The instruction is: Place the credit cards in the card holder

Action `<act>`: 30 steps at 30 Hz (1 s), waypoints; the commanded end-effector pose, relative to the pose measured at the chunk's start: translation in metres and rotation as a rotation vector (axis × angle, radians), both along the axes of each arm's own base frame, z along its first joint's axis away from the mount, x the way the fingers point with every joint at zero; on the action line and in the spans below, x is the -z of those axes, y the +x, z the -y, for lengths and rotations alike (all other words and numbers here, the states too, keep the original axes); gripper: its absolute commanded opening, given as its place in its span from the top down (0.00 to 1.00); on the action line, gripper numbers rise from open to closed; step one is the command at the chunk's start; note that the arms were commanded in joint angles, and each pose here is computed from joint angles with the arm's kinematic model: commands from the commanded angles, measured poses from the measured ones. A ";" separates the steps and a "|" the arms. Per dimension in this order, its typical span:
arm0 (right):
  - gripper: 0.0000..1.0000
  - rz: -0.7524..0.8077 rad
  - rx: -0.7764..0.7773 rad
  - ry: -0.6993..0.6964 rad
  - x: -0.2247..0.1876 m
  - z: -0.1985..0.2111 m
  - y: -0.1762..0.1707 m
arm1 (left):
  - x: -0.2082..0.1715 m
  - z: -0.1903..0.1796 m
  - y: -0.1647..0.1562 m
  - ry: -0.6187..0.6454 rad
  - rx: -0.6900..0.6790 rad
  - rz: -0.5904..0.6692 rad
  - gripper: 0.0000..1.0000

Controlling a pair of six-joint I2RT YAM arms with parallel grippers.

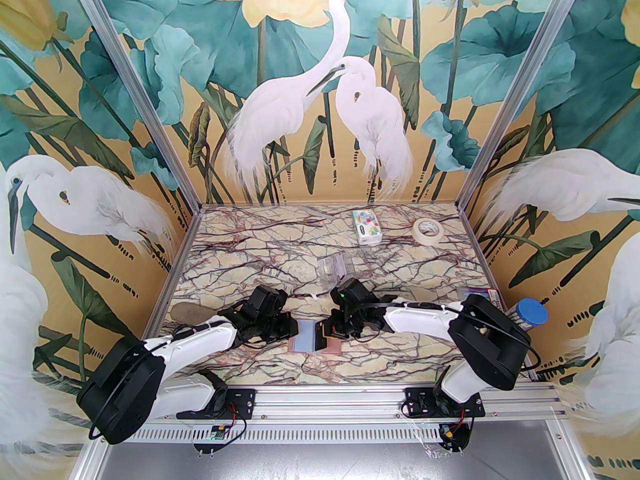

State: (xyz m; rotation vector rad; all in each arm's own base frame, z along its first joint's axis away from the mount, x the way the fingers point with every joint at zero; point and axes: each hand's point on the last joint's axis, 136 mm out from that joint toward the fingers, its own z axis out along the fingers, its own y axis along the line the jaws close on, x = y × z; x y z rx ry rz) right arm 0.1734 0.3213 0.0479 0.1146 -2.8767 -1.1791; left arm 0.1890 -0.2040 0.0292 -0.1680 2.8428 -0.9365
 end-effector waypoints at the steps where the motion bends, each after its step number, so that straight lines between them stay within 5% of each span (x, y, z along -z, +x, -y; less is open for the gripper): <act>1: 1.00 0.038 -0.003 0.024 -0.011 -0.003 0.002 | 0.013 -0.007 -0.004 0.043 -0.007 -0.017 0.91; 30: 1.00 0.011 0.006 0.010 0.007 -0.003 0.001 | 0.019 -0.009 -0.008 0.062 -0.001 -0.032 0.93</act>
